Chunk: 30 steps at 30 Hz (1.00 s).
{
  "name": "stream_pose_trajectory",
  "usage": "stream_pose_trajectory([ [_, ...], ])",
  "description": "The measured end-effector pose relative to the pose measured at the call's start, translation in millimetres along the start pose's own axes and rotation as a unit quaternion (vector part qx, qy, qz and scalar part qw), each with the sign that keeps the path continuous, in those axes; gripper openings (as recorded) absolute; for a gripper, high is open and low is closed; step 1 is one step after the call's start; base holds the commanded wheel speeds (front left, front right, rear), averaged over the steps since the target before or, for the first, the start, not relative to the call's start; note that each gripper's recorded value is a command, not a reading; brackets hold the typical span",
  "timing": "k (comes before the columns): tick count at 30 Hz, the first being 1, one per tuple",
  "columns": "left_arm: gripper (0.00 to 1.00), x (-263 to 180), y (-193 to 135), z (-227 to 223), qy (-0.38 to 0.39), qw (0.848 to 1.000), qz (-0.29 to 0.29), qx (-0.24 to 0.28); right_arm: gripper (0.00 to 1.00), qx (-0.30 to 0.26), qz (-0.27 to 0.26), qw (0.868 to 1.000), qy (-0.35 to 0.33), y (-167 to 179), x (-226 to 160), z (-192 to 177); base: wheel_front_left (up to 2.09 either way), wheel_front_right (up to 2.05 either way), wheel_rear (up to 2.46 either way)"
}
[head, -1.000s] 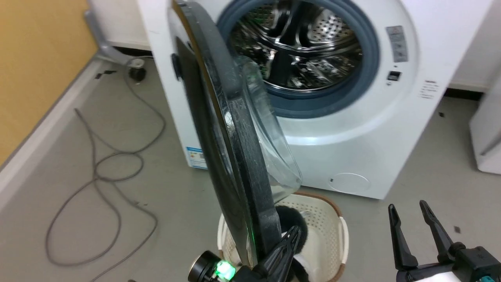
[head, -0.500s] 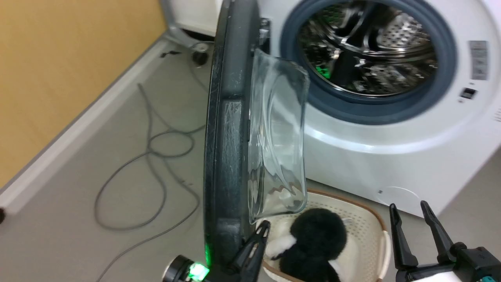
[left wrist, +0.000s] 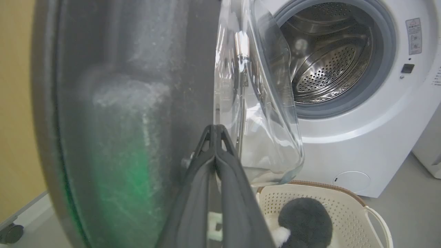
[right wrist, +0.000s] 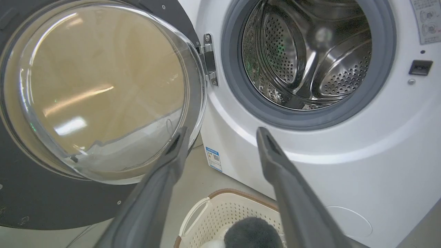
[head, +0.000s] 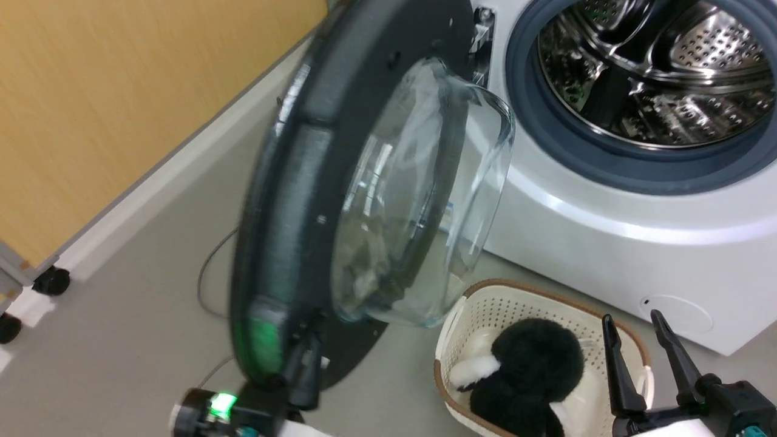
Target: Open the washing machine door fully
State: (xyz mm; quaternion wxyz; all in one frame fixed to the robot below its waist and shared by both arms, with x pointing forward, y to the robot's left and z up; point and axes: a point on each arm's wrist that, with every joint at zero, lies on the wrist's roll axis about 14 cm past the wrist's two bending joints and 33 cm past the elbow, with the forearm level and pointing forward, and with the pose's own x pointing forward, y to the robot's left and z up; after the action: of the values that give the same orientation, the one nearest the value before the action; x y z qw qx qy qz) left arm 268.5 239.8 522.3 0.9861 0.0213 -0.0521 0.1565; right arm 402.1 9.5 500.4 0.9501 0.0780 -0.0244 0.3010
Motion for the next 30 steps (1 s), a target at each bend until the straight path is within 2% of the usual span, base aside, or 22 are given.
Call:
stream_pose_trajectory([
  [7,0.0,18.8,49.2,2.2,-0.002,0.997,0.073,0.009,1.0,-0.005,0.002,1.0,0.006,-3.1,7.4,-8.2,0.0,0.0,0.0],
  [15,0.0,41.4,100.4,-1.9,0.004,0.987,0.159,0.012,1.0,-0.006,-0.018,1.0,0.019,-21.2,10.7,-23.5,0.0,0.0,0.0],
  [30,0.0,71.1,162.4,-15.0,0.02,0.969,0.247,0.016,1.0,-0.009,-0.043,0.999,0.031,-47.9,17.0,-40.8,0.0,0.0,0.0],
])
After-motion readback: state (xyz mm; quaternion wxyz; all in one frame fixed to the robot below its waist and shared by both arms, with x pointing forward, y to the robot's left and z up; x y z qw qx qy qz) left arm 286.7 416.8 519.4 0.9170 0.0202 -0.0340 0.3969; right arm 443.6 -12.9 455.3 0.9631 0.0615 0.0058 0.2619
